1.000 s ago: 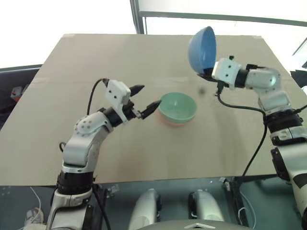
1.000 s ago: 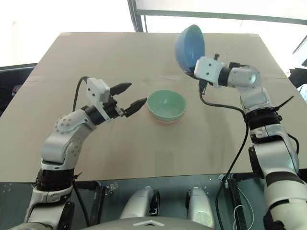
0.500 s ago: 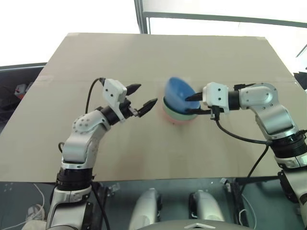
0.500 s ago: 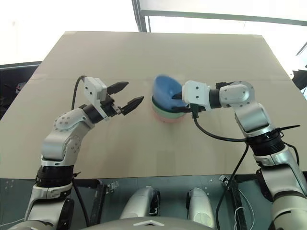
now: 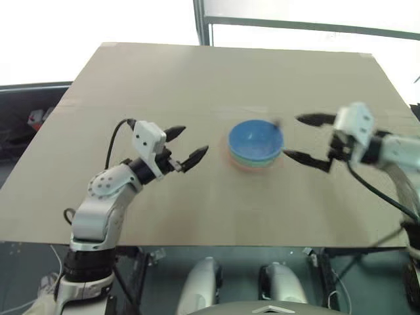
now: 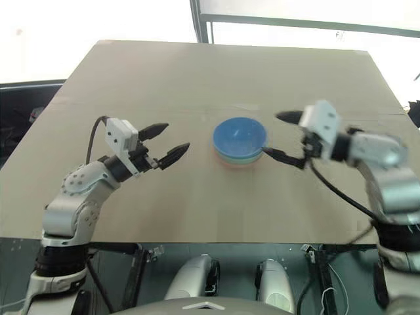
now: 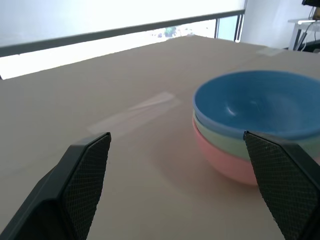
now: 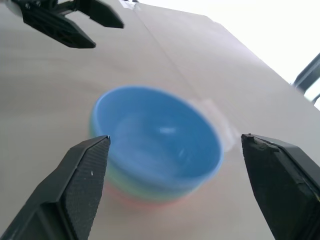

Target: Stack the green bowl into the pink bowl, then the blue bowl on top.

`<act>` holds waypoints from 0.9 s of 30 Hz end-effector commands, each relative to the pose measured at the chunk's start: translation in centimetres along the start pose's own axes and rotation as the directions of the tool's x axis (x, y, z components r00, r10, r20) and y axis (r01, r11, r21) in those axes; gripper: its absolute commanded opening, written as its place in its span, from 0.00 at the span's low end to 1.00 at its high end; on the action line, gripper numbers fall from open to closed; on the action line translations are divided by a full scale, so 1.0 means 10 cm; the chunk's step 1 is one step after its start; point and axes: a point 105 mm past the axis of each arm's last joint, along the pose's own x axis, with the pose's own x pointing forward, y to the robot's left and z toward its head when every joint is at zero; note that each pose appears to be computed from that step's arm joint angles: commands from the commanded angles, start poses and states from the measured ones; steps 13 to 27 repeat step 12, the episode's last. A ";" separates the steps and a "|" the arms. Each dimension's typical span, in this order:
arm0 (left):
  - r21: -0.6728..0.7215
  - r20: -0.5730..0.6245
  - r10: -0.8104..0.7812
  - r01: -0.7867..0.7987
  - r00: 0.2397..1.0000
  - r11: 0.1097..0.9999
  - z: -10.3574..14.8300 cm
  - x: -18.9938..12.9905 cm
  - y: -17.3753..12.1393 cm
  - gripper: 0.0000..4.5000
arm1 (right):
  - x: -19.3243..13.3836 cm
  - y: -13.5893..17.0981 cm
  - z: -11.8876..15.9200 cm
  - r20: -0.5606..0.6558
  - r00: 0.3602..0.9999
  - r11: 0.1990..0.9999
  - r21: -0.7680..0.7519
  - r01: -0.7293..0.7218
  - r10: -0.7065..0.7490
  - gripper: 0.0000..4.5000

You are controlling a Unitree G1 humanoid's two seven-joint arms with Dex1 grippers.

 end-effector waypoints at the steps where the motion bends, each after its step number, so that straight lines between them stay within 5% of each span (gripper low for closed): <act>1: 0.062 0.021 -0.064 0.062 0.998 0.996 0.18 -0.25 -0.02 1.00 | -0.53 0.04 -0.13 -0.092 0.995 0.998 0.047 0.037 -0.032 0.98; 8: 0.078 -0.091 -0.117 0.124 0.989 0.989 0.23 -0.67 0.24 1.00 | -1.04 -0.03 -0.16 -0.146 0.974 0.983 0.040 0.181 -0.173 0.98; 27: 0.099 -0.145 -0.158 0.173 0.977 0.980 0.28 -0.79 0.29 1.00 | -1.06 -0.03 -0.10 -0.135 0.972 0.979 0.044 0.198 -0.191 0.98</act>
